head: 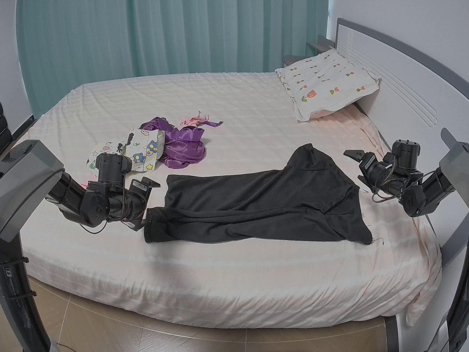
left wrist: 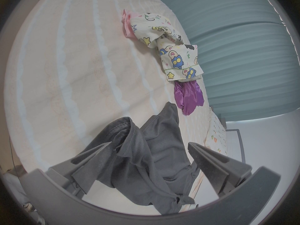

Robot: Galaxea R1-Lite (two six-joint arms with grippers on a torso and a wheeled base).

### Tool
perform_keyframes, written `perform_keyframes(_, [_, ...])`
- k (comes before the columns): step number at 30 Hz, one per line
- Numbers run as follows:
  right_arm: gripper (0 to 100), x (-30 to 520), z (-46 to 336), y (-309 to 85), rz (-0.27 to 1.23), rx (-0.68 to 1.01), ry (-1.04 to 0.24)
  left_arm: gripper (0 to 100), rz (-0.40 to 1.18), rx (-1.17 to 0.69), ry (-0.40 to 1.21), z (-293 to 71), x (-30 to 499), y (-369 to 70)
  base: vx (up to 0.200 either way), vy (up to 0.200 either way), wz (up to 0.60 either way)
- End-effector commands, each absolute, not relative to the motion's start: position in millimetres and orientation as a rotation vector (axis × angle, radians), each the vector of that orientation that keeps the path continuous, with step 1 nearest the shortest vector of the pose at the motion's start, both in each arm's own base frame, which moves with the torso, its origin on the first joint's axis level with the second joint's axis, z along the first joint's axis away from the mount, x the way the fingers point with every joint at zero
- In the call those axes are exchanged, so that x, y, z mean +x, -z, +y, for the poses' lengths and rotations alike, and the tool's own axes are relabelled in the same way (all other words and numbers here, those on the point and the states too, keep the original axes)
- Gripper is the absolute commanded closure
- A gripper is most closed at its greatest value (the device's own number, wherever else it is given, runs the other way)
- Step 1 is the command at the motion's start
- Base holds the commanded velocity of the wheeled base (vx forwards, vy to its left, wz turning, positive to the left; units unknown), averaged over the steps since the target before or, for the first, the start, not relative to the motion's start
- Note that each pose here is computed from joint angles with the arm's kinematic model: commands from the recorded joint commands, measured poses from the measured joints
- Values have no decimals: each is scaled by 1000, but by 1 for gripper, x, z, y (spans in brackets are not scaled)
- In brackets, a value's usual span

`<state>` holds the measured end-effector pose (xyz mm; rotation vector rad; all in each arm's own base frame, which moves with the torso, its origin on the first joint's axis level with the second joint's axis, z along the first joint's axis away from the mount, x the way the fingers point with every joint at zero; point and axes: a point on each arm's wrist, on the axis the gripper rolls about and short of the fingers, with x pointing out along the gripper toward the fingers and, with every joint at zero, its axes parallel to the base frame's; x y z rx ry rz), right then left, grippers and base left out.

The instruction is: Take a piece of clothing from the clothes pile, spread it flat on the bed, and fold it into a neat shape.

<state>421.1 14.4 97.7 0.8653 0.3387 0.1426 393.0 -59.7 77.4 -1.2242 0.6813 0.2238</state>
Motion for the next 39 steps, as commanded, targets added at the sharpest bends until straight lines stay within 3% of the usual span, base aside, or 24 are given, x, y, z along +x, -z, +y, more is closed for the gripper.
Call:
perform_keyframes(1, [0, 418, -2, -107, 259, 933, 0, 0, 637, -1214, -186, -49, 370, -108, 0, 0, 0])
perform_keyframes(6, [0, 400, -9, -97, 304, 956, 59, 0, 652, -1195, -188, -47, 344, -120, 0, 0, 0])
perform_keyframes(12, [0, 334, -3, -88, 431, 965, 89, 0, 689, -1180, -208, -42, 307, -124, 0, 0, 0])
perform_keyframes(18, [0, 290, 6, -85, 442, 1001, 42, 0, 737, -1177, -197, -44, 274, -121, 0, 0, 0])
perform_keyframes(36, [0, 278, 13, -83, 410, 995, -27, 0, 870, -1226, -74, -47, 248, -120, 200, 0, 0])
perform_keyframes(39, [0, 278, 14, -81, 418, 994, -28, 0, 871, -1225, -72, -47, 248, -119, 0, 0, 0])
